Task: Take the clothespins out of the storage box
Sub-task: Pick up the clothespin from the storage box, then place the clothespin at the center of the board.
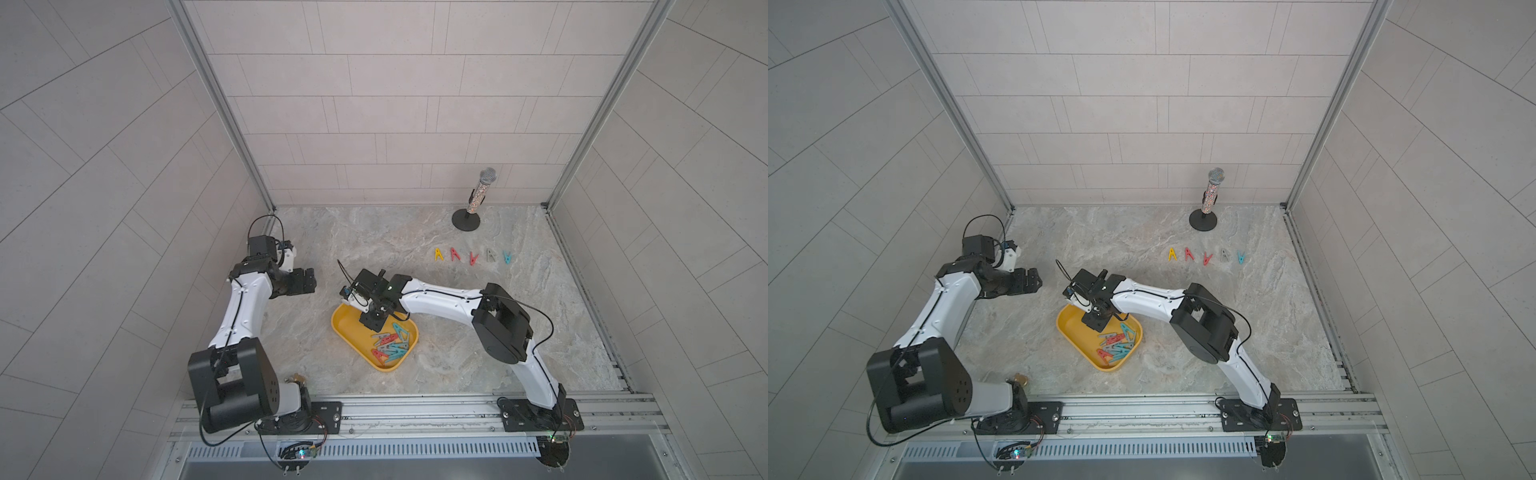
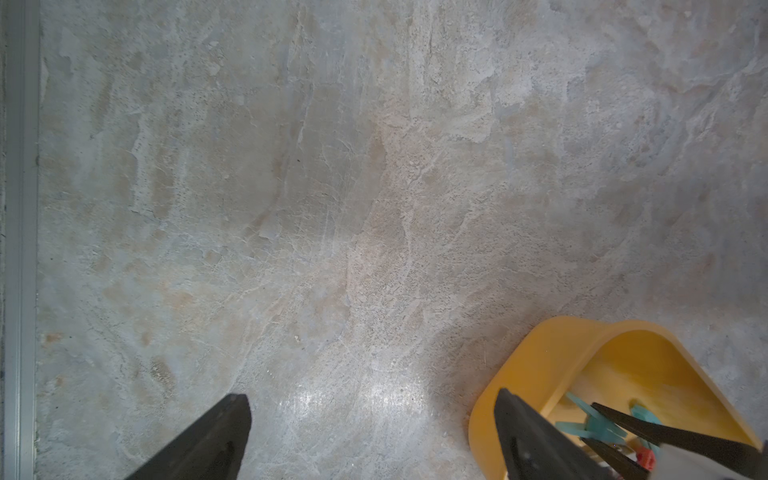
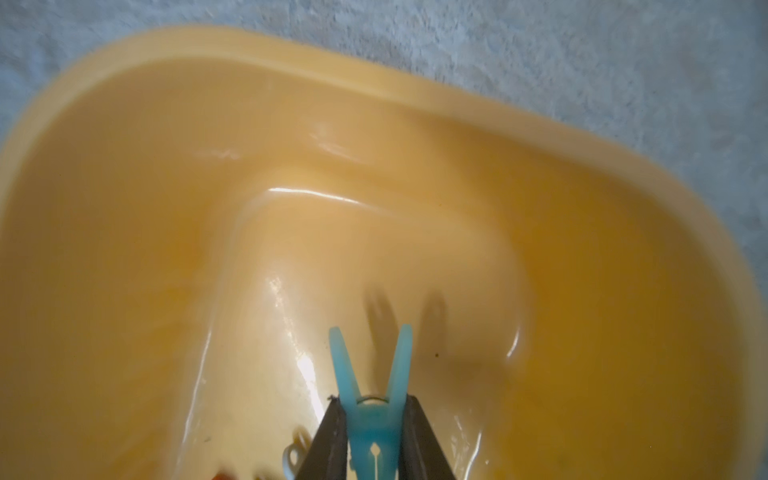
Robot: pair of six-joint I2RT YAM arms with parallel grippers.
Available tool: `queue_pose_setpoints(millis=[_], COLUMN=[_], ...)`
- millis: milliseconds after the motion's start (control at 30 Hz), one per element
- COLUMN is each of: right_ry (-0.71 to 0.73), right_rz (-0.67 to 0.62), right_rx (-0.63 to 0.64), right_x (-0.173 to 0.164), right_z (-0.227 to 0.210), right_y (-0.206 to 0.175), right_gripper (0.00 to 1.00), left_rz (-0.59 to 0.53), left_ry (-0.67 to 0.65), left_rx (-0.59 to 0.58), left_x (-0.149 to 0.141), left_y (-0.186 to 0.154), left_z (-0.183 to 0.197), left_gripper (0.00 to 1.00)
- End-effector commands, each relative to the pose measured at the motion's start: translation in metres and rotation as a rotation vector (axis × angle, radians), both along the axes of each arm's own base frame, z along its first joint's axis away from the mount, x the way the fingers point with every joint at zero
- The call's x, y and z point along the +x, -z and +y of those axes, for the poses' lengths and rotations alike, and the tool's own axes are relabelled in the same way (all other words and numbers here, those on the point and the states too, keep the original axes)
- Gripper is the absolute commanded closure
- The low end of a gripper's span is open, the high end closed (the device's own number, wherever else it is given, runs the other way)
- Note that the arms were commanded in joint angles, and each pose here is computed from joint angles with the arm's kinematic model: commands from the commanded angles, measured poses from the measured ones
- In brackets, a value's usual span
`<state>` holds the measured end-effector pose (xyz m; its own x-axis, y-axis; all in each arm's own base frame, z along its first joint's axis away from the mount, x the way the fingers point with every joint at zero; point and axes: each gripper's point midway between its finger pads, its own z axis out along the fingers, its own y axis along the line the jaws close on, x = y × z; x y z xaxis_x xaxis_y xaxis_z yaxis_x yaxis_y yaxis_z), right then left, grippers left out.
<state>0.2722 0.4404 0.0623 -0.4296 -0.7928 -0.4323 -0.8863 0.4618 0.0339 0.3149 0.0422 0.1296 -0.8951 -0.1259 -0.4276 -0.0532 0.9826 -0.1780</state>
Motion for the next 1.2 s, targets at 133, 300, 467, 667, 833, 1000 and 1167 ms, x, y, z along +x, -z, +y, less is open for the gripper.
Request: queue_pose_setpoints(millis=[133, 300, 467, 667, 833, 1000, 1167], right_ry=[0.014, 0.053, 0.145, 0.313, 0.490, 0.698, 0.796], right_rz=[-0.027, -0.019, -0.017, -0.030, -0.063, -0.049, -0.034], right_rx=[0.145, 0.234, 0.294, 0.327, 0.273, 0.240, 0.224], right_x=[-0.009, -0.007, 0.010, 0.037, 0.061, 0.083, 0.092], right_z=[0.000, -0.008, -0.027, -0.066, -0.108, -0.156, -0.181], right_y=[-0.065, -0.092, -0.108, -0.110, -0.097, -0.077, -0.062], right_gripper=[0.83, 0.83, 0.83, 0.82, 0.82, 0.82, 0.83], left_rz=[-0.017, -0.018, -0.019, -0.014, -0.016, -0.015, -0.013], left_ry=[-0.012, -0.012, -0.013, -0.014, -0.014, -0.015, -0.014], left_rx=[-0.001, 0.000, 0.001, 0.002, 0.002, 0.004, 0.002], left_x=[0.003, 0.003, 0.003, 0.003, 0.003, 0.003, 0.003], left_y=[-0.007, -0.008, -0.008, -0.007, -0.007, -0.007, -0.006], left_z=[0.003, 0.003, 0.003, 0.003, 0.003, 0.004, 0.004], left_gripper=[0.00, 0.00, 0.00, 0.00, 0.00, 0.00, 0.00])
